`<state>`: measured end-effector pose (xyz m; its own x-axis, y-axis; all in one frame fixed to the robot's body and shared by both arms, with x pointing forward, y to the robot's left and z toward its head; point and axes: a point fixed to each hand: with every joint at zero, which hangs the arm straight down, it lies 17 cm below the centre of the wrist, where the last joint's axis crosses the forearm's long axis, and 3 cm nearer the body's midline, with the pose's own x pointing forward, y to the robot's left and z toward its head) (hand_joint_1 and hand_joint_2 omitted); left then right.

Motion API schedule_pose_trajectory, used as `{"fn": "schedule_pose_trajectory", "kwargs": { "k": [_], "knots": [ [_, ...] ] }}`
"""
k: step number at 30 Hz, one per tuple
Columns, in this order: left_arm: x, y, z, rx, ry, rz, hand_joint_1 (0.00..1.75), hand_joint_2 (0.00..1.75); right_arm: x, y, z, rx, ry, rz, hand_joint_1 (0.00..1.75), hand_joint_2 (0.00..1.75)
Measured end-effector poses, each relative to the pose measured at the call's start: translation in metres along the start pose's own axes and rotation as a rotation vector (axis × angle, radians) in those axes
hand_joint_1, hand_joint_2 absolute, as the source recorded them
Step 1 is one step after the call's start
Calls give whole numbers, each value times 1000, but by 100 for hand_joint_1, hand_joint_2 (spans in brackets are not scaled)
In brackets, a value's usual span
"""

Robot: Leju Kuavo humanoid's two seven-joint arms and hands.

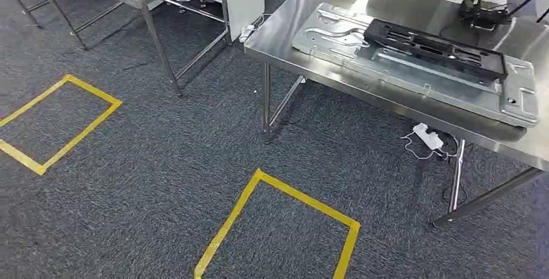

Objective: Take the parts from the cabinet and place them on the table.

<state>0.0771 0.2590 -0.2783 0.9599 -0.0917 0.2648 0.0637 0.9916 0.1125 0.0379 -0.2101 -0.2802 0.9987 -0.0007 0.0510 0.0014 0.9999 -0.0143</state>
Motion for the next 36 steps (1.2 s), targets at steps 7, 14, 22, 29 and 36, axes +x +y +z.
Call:
{"fn": "schedule_pose_trajectory", "kwargs": {
  "k": [7, 14, 22, 29, 36],
  "knots": [
    [-5, 1, 0, -1, 21, -1, 0, 0, -4, 2, 0, 13, 17, 19, 0, 0],
    [-7, 3, 0, 1, 25, -1, 0, 0, -8, 4, 1, 18, 22, 24, 0, 0],
    [-7, 3, 0, 2, 26, -1, 0, 0, -6, 3, 0, 17, 18, 32, 0, 0],
    [-7, 3, 0, 2, 26, 0, 0, 0, -12, 3, 0, 17, 26, 35, 0, 0],
    [-7, 2, 0, -1, 27, 1, 0, 0, -12, 3, 0, 16, 24, 34, 0, 0]
  ]
}}
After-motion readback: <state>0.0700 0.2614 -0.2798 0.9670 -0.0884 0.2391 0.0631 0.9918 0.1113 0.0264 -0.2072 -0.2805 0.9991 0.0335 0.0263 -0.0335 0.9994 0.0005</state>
